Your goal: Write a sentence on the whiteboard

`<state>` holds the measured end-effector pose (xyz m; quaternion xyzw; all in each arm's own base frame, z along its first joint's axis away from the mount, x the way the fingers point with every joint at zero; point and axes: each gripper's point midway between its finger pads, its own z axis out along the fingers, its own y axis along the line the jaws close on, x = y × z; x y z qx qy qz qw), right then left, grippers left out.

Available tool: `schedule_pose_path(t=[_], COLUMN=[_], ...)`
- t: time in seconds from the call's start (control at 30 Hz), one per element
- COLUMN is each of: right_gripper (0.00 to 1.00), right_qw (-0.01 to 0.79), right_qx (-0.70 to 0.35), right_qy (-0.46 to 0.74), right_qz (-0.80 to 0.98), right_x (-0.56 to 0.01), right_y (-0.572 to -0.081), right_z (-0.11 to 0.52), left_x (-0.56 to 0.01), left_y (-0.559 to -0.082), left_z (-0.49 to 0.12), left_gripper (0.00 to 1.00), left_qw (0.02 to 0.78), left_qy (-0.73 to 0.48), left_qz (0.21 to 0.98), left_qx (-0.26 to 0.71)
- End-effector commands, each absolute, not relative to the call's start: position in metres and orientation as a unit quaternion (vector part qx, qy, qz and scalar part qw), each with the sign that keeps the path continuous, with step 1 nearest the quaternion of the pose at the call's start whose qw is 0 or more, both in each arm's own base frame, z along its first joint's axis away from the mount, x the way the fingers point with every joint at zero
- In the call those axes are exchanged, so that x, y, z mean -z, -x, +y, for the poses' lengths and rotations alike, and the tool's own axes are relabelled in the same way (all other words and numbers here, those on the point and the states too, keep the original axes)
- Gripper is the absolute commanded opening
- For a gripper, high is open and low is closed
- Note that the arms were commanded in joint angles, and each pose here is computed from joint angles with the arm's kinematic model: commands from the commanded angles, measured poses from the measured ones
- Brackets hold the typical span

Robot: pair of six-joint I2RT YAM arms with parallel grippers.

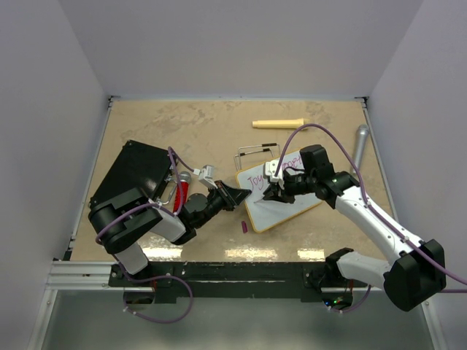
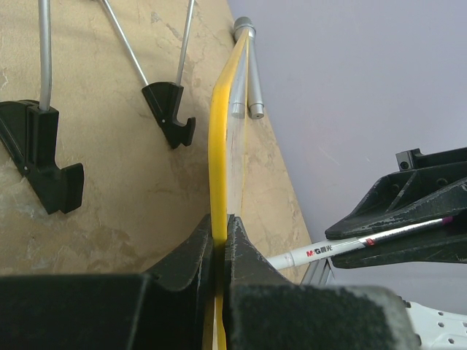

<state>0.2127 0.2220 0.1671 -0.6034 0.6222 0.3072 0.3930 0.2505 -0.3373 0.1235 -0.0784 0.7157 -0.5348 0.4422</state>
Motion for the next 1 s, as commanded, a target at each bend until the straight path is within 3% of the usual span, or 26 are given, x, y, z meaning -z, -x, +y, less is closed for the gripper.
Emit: schedule_pose_path(t=[0.0, 0.97], right_gripper=[0.0, 0.0], right_qw=[0.397, 0.406], right_qx=[-0.306, -0.242], right_qy=[0.609, 0.578], right_qz=[0.614, 0.666], right_x=[-0.169, -0.162], right_y=[-0.212, -0.239], right_z=[0.224, 0.213], left_x=[-0.143, -0.14], left_y=[-0.257, -0.256], left_z=[-0.339, -0.337], left_gripper=[0.0, 0.0], left_qw=[0.468, 0.467], left_qy=[0.083, 0.084], left_qz=[0.689, 0.691], left_qx=[0.547, 0.545])
